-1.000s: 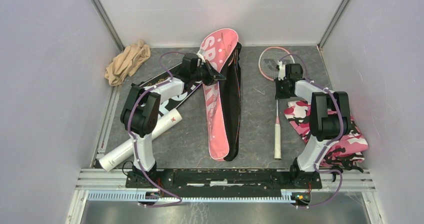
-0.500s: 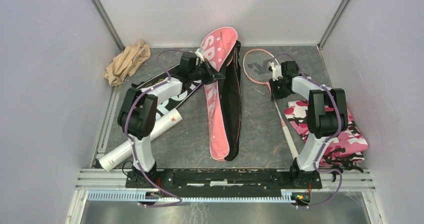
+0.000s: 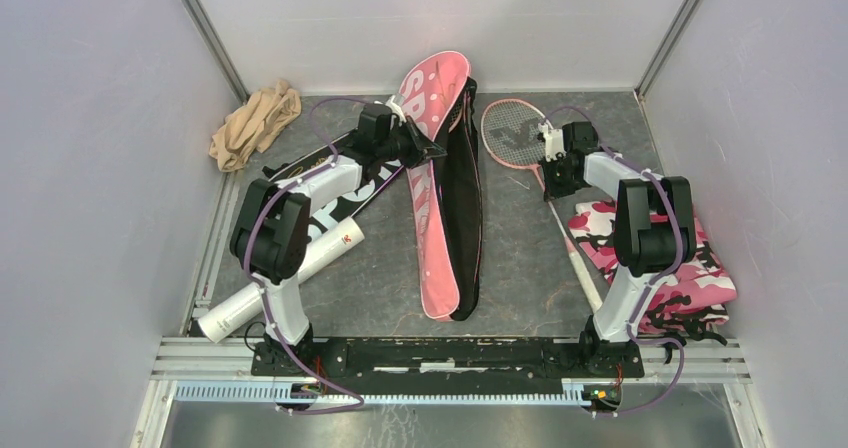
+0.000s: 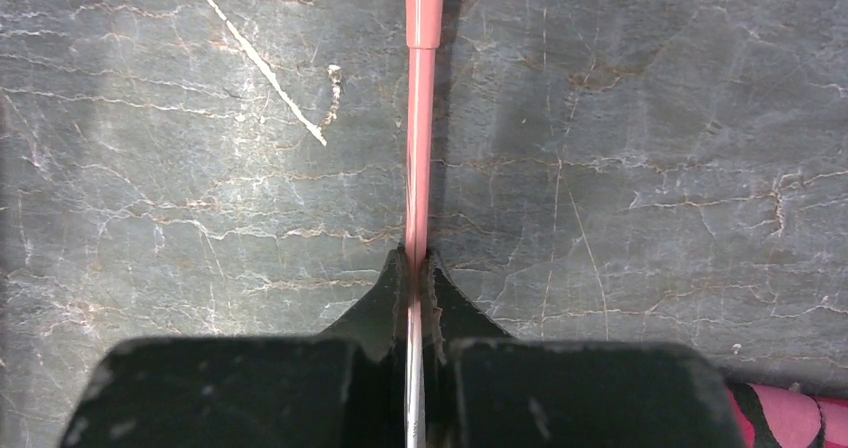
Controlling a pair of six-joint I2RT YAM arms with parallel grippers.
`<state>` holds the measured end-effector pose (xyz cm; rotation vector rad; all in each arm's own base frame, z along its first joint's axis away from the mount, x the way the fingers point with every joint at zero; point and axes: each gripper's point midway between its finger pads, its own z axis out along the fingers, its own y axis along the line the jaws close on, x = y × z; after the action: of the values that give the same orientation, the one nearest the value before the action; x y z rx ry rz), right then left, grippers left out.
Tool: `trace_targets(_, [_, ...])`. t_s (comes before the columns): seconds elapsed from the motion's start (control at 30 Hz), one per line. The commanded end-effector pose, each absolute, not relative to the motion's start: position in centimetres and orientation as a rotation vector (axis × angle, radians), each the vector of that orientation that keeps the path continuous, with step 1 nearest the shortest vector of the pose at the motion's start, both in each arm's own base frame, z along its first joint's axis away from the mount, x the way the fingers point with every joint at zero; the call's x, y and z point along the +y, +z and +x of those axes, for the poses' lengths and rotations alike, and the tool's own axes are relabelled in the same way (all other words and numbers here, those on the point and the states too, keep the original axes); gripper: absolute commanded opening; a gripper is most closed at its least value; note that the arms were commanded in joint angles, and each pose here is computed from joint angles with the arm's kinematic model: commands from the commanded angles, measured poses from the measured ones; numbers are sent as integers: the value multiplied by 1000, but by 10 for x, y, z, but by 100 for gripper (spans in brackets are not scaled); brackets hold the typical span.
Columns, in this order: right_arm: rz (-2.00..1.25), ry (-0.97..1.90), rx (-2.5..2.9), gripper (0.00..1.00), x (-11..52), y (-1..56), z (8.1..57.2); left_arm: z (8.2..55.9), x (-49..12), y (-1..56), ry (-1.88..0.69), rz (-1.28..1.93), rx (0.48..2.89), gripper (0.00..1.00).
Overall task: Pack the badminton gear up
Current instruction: Pick up the racket from the center of the board.
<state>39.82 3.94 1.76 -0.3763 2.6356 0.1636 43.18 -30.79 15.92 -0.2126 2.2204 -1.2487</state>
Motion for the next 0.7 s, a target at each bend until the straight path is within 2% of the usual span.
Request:
trace_targets(0.0, [-364,206,2540,0,48,54,413,440,-294,206,-1196,-173,2086,2])
trace_targets(0.27, [-358,243,2428,0,58,105,414,451,-273,216,-1135,-246,2064,2])
trace_targets(0.67, [-536,113,2305,0,63,163,391,468,-263,207,-1093,-331,2071,2])
